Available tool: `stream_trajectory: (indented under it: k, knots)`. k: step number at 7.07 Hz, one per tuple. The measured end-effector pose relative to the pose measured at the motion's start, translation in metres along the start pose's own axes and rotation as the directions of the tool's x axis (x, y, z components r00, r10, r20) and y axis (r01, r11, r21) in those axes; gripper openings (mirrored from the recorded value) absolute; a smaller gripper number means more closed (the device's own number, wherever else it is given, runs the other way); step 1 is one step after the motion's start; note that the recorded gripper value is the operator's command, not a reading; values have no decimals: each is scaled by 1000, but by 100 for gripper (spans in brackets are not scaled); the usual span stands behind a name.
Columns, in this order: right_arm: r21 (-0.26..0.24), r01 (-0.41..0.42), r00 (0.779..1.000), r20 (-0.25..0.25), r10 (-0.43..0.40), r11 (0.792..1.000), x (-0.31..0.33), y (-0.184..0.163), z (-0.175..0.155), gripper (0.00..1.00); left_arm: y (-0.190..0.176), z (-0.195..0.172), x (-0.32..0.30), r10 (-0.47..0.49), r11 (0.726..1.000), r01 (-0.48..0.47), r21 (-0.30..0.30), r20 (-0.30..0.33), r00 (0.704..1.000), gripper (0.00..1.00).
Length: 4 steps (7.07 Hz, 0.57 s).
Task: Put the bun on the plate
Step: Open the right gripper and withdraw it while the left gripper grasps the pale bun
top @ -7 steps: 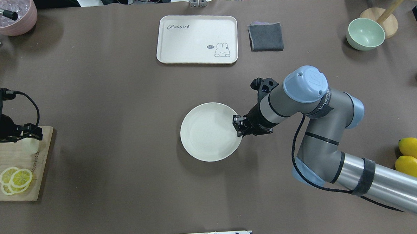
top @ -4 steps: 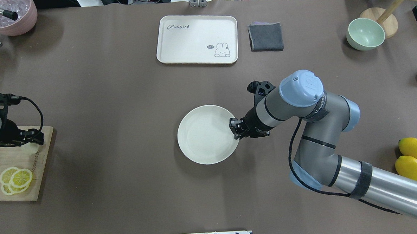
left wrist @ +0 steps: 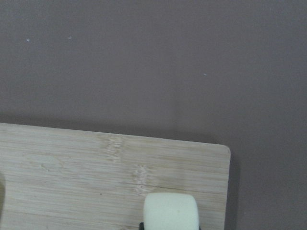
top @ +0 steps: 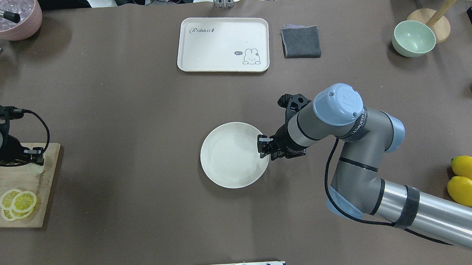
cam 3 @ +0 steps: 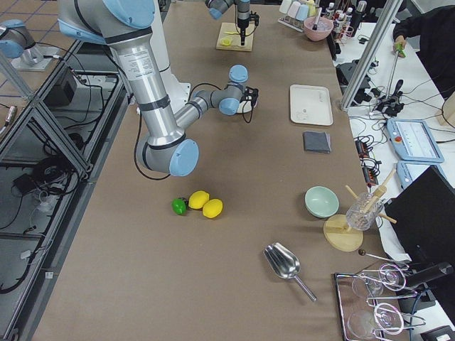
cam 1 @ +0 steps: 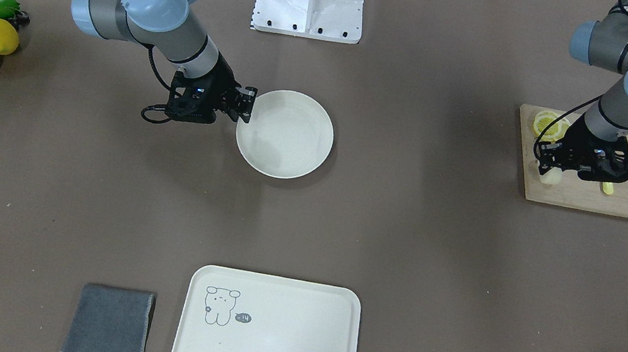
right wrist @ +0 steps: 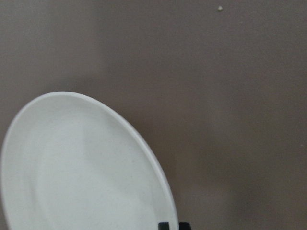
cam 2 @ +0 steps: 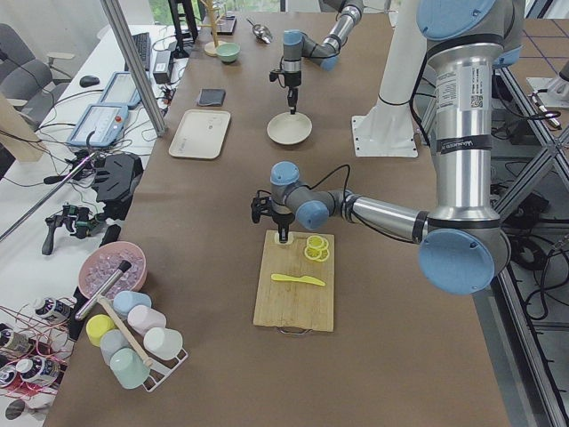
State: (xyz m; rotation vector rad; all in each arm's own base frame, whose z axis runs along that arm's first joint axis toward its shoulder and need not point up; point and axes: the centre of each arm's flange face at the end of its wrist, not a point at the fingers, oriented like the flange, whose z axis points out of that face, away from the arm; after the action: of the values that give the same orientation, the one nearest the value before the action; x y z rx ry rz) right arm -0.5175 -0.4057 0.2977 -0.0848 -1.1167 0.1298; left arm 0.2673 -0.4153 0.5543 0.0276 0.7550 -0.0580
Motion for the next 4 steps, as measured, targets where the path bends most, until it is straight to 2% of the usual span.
stream_trajectory:
  k: [2, 4]
  knots:
    - [27, 0, 1000, 20, 0, 1000, -2, -4, -20, 100, 1, -14, 10, 10, 1000, -9, 7, -27, 1000, 22]
    - [57, 30, 999, 25, -31, 998, 32, -43, -72, 100, -4, -60, 49, -2, 1000, 1, -7, -128, 992, 22]
